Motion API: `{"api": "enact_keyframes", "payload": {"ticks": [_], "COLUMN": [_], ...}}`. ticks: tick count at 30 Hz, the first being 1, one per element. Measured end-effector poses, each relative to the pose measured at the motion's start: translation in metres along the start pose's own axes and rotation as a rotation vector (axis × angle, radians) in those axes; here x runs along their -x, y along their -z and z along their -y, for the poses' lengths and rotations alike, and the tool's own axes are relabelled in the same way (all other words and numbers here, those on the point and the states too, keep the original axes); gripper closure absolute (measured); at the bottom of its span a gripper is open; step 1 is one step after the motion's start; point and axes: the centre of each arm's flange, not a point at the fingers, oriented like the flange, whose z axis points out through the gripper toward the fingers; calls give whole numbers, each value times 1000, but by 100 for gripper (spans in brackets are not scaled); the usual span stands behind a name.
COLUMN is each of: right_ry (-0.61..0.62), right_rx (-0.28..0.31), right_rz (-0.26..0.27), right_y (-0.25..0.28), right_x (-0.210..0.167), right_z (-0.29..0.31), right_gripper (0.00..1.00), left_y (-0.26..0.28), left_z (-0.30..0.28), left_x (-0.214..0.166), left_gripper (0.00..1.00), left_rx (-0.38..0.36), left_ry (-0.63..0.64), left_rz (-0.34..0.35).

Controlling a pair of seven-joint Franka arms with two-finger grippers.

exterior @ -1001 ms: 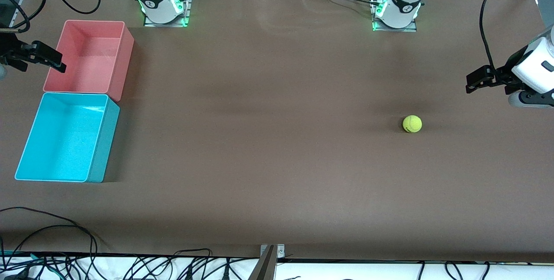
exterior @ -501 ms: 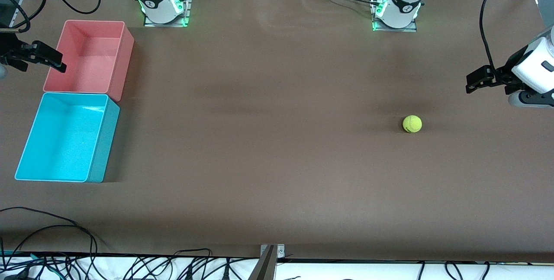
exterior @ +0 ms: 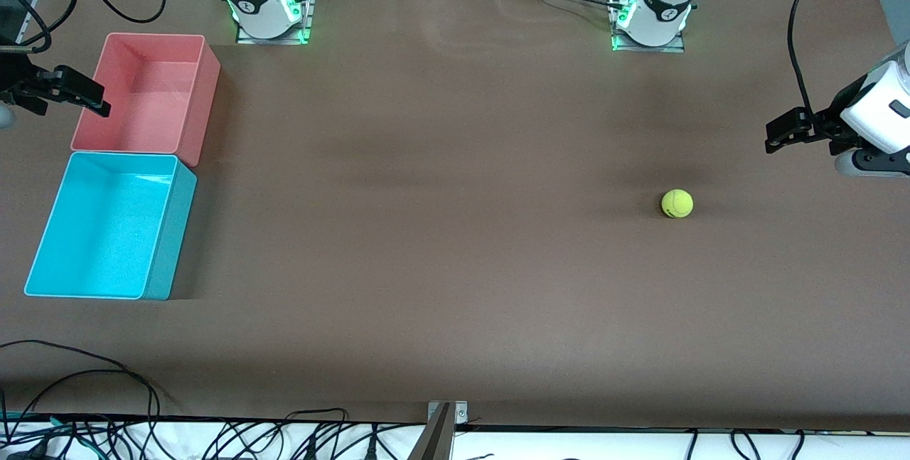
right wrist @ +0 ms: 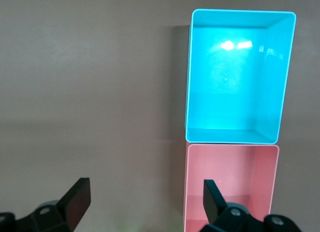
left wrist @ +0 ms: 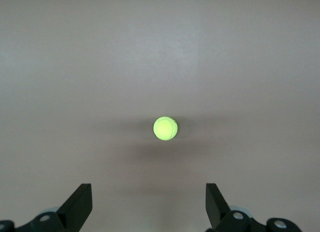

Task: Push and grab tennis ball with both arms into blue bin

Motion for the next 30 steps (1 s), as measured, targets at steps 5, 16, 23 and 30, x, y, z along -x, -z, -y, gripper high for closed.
{"api": "enact_keyframes", "payload": {"ticks": [5,16,23,30], "right_ry": [7,27,27,27], "right_rx": [0,1,1,1], "right_rz": [-2,-15,-15,-15], "right_y": [1,7,7,7], "right_x": [0,1,1,1], "right_z": [4,15,15,15], "right_gripper": [0,0,0,0], "left_y": [0,0,0,0], "left_z": [0,0,0,0], "left_x": [0,0,0,0], "left_gripper": [0,0,0,0], "left_rx": [0,0,0,0], "left_ry": [0,0,-5,-6], "left_rz": [0,0,0,0]}}
